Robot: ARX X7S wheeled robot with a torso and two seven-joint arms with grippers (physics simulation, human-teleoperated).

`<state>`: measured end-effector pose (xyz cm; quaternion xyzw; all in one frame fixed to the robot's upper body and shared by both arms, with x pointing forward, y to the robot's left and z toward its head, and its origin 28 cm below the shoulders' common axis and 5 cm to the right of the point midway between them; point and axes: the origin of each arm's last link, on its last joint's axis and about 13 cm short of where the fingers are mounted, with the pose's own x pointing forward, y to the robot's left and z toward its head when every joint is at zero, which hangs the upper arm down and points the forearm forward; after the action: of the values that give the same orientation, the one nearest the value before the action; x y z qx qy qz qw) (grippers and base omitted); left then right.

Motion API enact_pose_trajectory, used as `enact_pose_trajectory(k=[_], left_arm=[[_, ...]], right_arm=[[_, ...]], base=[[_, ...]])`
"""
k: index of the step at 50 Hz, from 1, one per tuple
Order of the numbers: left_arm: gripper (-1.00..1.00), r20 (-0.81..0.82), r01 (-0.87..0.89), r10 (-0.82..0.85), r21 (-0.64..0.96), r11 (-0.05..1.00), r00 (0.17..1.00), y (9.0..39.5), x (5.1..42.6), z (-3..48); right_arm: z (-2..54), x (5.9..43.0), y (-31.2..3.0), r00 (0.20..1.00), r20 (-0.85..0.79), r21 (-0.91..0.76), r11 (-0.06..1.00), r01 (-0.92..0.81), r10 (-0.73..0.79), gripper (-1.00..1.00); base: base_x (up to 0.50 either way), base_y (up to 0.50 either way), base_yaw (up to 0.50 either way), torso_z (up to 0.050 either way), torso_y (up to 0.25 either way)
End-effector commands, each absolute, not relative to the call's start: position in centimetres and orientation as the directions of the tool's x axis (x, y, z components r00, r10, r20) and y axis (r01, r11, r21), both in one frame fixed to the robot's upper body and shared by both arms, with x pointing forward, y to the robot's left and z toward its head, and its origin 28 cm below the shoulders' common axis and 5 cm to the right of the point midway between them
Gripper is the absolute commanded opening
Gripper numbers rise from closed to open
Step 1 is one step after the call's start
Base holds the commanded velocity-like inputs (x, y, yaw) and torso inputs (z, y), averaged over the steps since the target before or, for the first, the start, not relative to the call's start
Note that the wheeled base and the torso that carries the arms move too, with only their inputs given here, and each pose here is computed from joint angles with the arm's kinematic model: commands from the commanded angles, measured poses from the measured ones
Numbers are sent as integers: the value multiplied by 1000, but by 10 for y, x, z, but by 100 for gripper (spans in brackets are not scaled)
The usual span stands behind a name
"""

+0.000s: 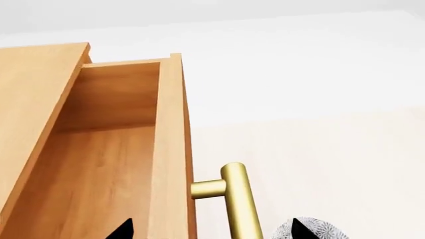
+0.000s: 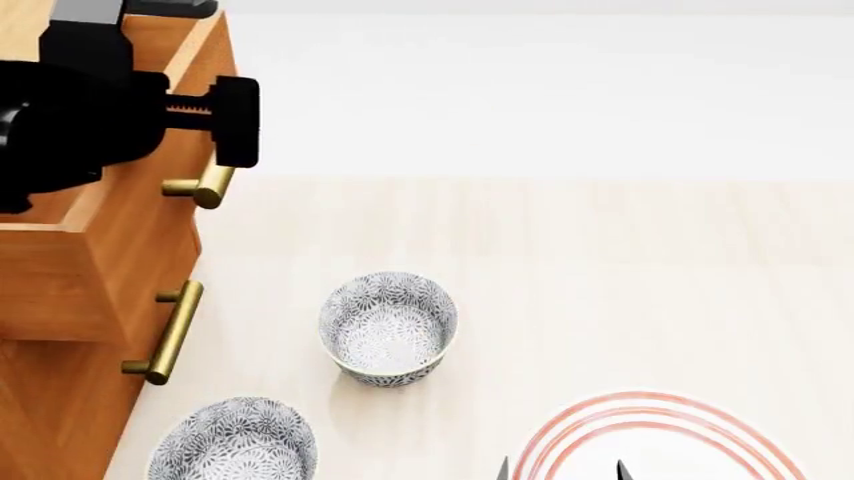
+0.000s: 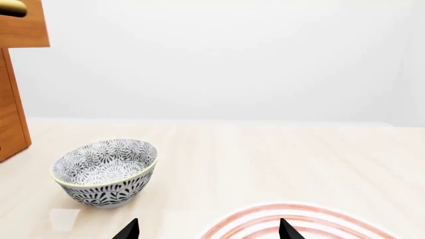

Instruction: Open the top drawer of the cabinet.

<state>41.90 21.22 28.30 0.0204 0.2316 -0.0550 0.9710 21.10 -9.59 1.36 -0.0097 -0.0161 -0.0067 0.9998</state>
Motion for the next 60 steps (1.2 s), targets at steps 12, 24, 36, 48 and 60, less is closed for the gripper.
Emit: enact_pose_trajectory(k=[12, 24, 36, 48, 60], left_arm=[[100, -465, 227, -245, -96, 969, 851, 184, 412, 279], [100, -464, 278, -294, -104, 955, 836, 163, 407, 275], [100, -463, 333, -359, -140, 932, 810, 139, 404, 275], [100, -460, 363, -407, -186, 913, 789, 125, 403, 276], [100, -456, 410, -458, -205, 889, 763, 109, 395, 280]], right_arm=[[14, 211, -96, 999, 33, -20, 1000, 12, -11, 100], [14, 211, -96, 999, 34, -20, 1000, 12, -11, 100], [14, 211, -96, 999, 34, -17, 1000, 10, -9, 100], [14, 211, -96, 1000, 31, -16, 1000, 7, -6, 100], [14, 211, -96, 999, 32, -19, 1000, 8, -8, 100]], base=[[0, 0, 0, 0, 0], [0, 0, 0, 0, 0], [0, 0, 0, 0, 0], [0, 0, -1, 0, 0], [0, 0, -1, 0, 0]])
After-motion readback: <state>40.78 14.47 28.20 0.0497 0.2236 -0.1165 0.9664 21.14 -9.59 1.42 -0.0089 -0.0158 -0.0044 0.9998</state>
